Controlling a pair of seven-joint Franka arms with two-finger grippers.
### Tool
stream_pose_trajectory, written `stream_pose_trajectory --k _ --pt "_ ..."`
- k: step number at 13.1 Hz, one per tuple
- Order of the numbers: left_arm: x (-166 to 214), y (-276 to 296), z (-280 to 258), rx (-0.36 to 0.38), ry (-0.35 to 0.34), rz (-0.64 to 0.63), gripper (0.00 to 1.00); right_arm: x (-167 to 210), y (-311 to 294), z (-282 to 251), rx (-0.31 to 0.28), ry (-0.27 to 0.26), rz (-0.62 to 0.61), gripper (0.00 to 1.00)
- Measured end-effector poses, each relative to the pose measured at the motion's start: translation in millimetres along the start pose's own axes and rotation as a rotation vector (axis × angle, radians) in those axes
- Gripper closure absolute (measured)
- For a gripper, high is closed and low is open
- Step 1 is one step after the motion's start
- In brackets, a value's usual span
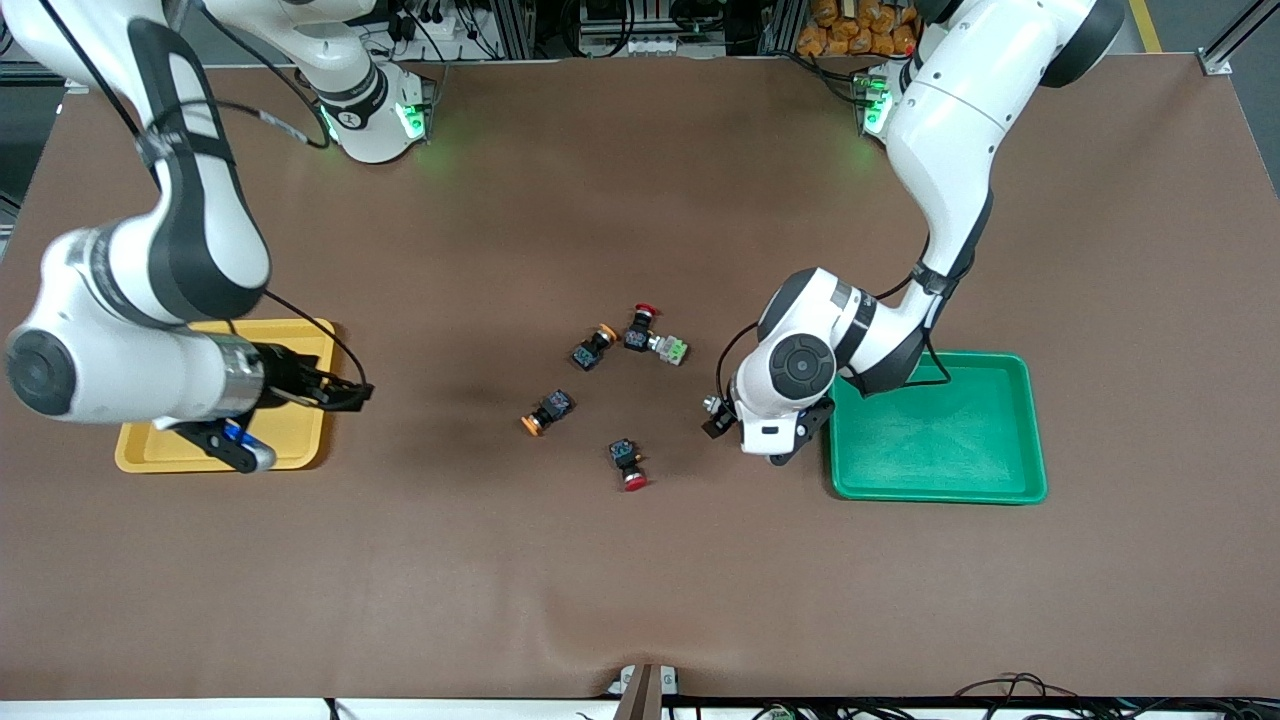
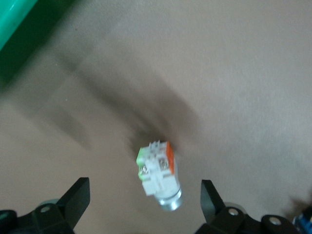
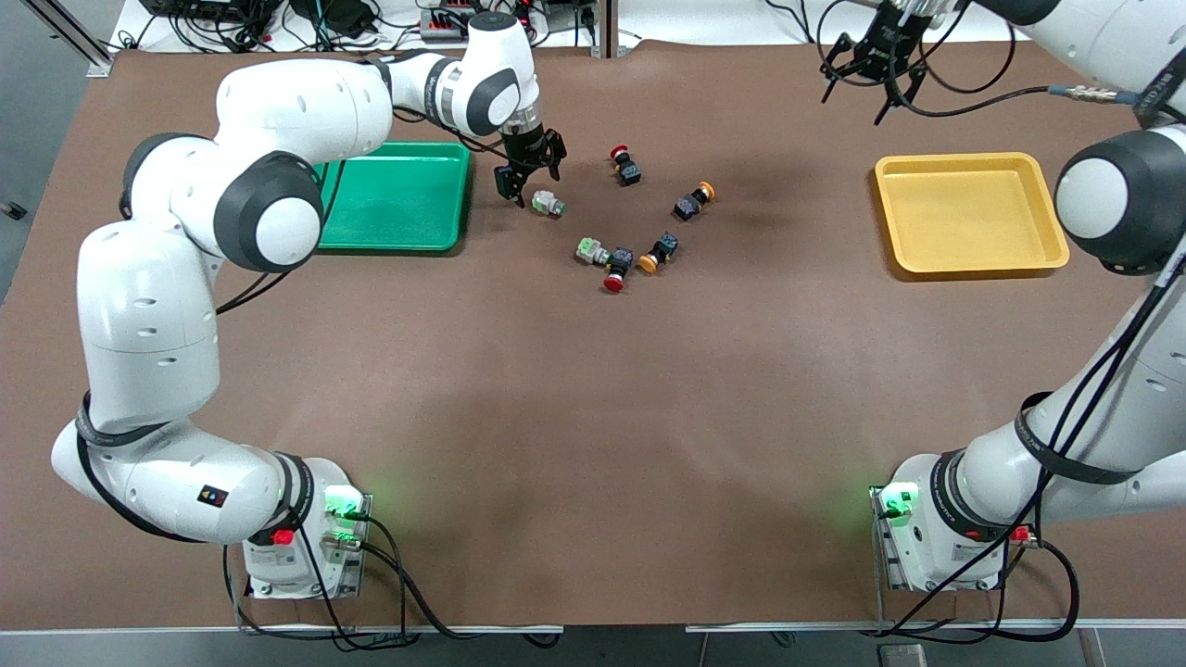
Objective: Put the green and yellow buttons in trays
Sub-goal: 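Grasp the white button with the left gripper while the right gripper reaches, then grasp the yellow-capped button with the right gripper and lift it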
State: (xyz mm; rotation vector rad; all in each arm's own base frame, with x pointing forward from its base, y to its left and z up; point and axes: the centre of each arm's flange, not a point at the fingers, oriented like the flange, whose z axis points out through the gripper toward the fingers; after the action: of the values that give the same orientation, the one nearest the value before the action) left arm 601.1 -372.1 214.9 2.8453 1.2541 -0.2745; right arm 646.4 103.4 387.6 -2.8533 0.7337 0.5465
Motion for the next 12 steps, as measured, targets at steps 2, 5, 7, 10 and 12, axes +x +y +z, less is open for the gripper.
stream_pose_trajectory --k 2,5,7,10,12 --pt "6 0 6 -0.005 0.004 -0.048 0.0 4 -15 23 -0.004 -0.006 0.049 0.0" --pt "6 1 14 -0.01 0.003 -0.119 0.0 -3 -62 64 0.026 0.028 0.171 0.0" --pt "-1 3 17 -0.008 0.005 -0.153 0.0 -10 -95 104 0.048 0.027 0.229 0.0" --pt "-7 3 22 -0.001 0.011 -0.18 0.0 -15 -119 151 0.062 0.036 0.269 0.0" --pt "-8 3 25 0.004 0.019 -0.186 0.0 -17 -122 166 0.067 0.046 0.278 0.0"
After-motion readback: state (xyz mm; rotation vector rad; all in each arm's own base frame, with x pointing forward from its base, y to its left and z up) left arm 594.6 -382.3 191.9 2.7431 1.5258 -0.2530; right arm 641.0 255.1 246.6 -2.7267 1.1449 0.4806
